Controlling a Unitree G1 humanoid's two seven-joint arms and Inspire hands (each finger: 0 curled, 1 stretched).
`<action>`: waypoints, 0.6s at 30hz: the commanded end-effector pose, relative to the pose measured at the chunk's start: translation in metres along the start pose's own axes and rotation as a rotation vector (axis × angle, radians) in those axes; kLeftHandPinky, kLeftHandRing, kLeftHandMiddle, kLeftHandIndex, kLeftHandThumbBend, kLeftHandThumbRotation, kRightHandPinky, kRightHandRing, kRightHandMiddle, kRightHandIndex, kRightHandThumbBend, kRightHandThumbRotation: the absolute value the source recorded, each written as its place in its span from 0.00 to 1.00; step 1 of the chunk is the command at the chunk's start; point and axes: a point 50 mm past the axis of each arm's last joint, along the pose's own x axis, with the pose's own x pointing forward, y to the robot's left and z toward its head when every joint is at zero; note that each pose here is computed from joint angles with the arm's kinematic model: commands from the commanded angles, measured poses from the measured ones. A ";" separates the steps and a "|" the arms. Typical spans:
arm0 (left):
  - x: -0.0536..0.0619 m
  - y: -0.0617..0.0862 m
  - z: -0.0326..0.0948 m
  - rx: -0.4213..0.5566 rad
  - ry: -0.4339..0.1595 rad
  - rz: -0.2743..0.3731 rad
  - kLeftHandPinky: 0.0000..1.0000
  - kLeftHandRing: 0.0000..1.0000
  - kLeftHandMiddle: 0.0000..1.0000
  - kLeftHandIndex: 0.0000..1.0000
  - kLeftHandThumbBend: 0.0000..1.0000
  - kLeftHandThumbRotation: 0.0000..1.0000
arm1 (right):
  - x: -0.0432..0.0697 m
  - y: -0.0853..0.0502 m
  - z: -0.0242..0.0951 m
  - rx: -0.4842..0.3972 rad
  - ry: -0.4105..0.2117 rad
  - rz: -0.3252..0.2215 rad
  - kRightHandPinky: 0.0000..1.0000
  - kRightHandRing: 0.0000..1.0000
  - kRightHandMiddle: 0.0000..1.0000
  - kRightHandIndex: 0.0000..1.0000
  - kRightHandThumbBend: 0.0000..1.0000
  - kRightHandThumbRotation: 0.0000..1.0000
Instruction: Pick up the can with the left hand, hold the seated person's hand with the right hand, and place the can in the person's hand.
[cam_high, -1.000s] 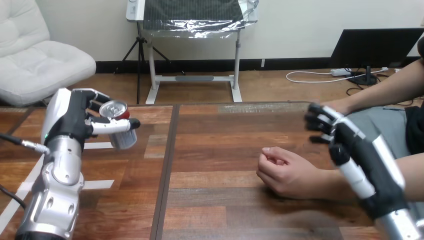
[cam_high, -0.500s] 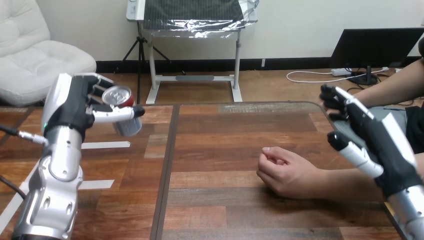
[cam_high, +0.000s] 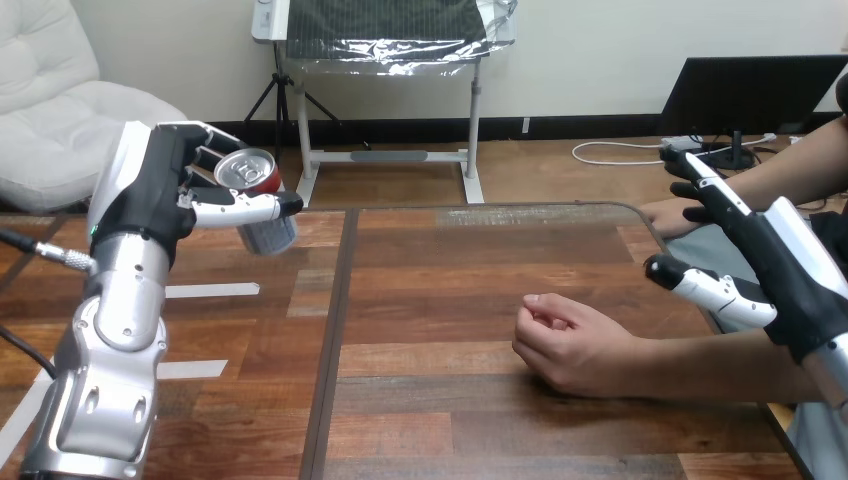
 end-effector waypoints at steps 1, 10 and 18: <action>0.000 0.014 0.026 -0.029 -0.097 0.052 0.32 0.40 0.46 0.50 0.64 0.00 | 0.021 -0.017 0.008 -0.097 -0.022 0.035 0.86 0.94 0.98 0.98 0.99 0.86; -0.004 0.016 0.031 -0.039 -0.123 0.045 0.32 0.40 0.47 0.50 0.64 0.00 | 0.030 -0.025 0.000 -0.236 0.037 0.167 0.97 0.98 1.00 1.00 1.00 0.78; -0.005 0.017 0.035 -0.051 -0.122 0.033 0.32 0.40 0.47 0.50 0.63 0.00 | 0.032 -0.028 -0.006 -0.286 0.071 0.226 0.98 0.97 0.98 0.98 1.00 0.71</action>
